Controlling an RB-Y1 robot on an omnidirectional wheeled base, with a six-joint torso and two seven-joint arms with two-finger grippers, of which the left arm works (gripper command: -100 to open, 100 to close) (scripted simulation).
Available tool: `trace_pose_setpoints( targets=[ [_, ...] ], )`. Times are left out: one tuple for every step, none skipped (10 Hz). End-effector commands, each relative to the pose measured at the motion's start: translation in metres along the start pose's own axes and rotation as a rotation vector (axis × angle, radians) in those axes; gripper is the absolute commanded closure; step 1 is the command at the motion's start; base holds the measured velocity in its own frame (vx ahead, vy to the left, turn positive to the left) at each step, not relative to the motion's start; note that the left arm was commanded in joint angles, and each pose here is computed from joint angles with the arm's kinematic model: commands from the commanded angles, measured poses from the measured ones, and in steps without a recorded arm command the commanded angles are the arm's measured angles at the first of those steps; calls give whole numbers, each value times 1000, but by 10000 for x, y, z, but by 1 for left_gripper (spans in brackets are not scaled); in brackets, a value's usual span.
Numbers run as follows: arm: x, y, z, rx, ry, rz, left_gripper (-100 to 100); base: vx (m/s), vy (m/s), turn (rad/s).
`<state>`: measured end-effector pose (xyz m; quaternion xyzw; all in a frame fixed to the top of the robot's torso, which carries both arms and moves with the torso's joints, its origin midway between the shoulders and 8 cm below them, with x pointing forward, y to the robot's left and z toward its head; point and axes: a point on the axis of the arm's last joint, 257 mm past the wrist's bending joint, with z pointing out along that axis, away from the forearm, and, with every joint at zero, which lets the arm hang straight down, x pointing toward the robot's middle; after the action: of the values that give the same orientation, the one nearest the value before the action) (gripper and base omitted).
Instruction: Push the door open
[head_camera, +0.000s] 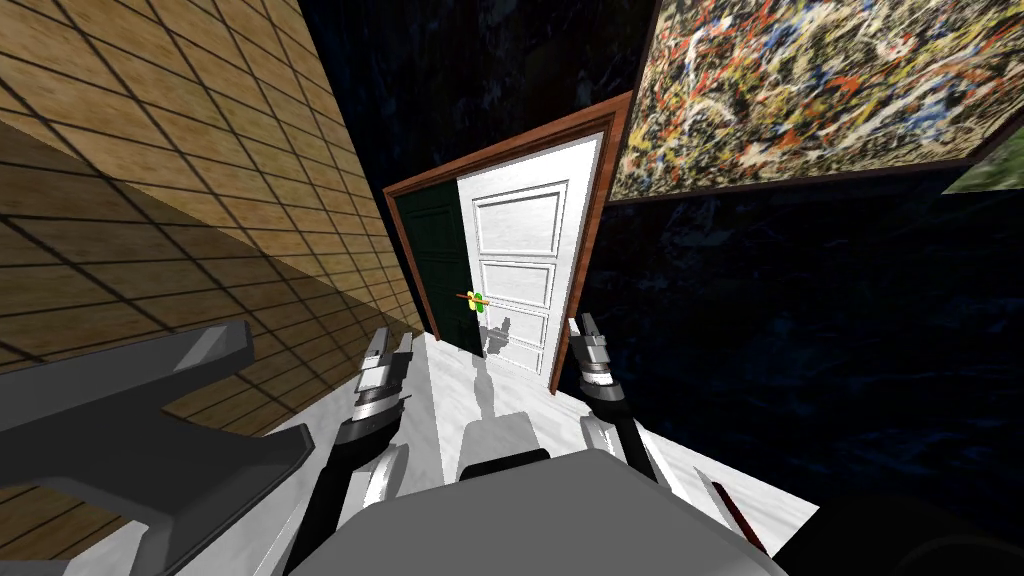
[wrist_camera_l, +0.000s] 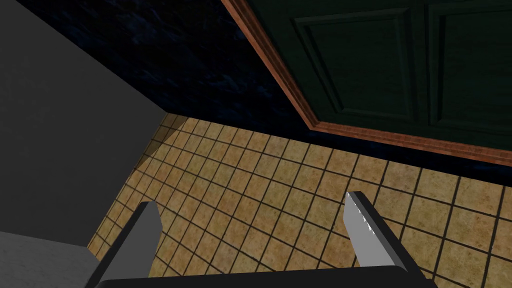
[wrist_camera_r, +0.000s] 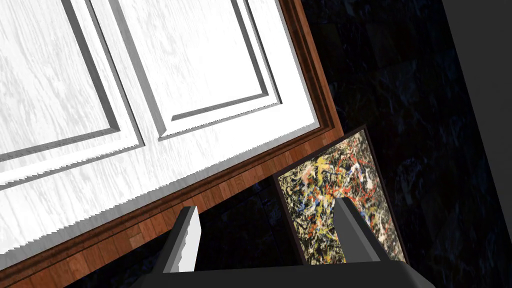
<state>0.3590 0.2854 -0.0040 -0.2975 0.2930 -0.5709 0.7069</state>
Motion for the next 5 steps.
trace_pose_setpoints(
  targets=[
    [32, 59, 3, -8, 13, -2, -100, -256, -25, -120],
    [55, 105, 6, -14, 21, -4, -100, -262, -29, -131],
    [90, 177, 11, -24, 33, -8, -100, -192, 3, -196],
    [111, 221, 14, -30, 40, -11, -100, -114, 19, -154],
    [139, 278, 17, -38, 49, -13, -100, -75, 27, -155]
  ],
)
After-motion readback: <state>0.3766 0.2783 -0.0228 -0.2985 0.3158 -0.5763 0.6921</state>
